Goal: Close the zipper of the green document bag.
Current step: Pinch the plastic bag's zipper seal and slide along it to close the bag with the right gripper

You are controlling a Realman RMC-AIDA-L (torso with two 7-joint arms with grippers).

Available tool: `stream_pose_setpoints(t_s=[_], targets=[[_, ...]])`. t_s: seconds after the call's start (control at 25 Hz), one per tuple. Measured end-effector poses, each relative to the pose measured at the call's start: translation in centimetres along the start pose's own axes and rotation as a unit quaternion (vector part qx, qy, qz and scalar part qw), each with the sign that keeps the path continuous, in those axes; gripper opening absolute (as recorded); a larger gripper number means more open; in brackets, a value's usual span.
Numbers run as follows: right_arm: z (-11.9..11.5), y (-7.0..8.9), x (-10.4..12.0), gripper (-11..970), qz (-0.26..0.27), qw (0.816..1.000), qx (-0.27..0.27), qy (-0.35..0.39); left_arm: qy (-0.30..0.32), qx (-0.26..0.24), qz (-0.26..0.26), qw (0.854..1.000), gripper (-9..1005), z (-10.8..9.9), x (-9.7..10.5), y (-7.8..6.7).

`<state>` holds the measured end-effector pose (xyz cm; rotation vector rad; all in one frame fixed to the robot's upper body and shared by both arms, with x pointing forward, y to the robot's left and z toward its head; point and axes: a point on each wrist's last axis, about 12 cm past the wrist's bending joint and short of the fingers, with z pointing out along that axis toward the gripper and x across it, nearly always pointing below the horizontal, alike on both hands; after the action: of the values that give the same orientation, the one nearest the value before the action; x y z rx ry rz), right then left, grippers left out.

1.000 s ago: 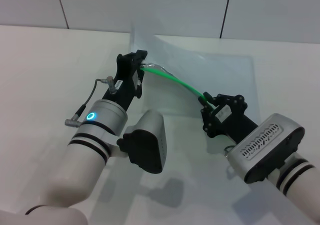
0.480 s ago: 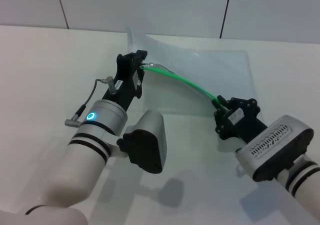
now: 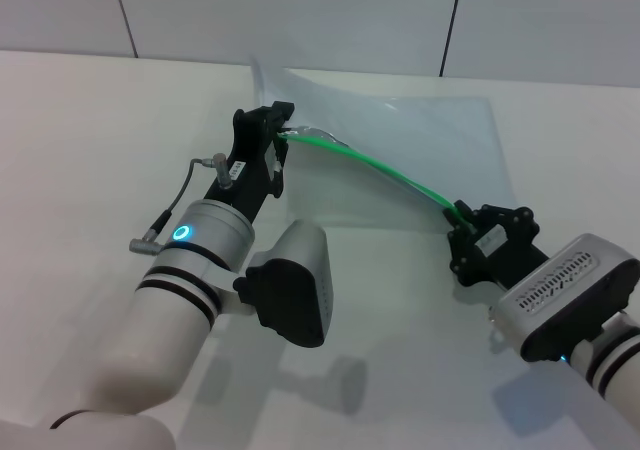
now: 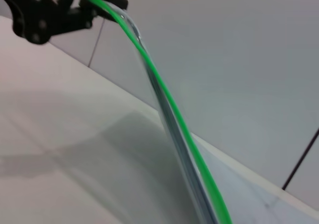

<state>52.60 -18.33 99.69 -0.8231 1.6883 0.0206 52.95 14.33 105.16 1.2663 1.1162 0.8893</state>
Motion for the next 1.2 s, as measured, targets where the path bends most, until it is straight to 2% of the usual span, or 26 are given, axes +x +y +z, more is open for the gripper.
stream_pose_setpoints(t_s=[1.2], targets=[[-0.8, -1.8, 2.5, 79, 0.01, 0.998, 0.035, 0.051, 0.0, 0.001, 0.002, 1.0, 156, -0.1, 0.0, -0.1]])
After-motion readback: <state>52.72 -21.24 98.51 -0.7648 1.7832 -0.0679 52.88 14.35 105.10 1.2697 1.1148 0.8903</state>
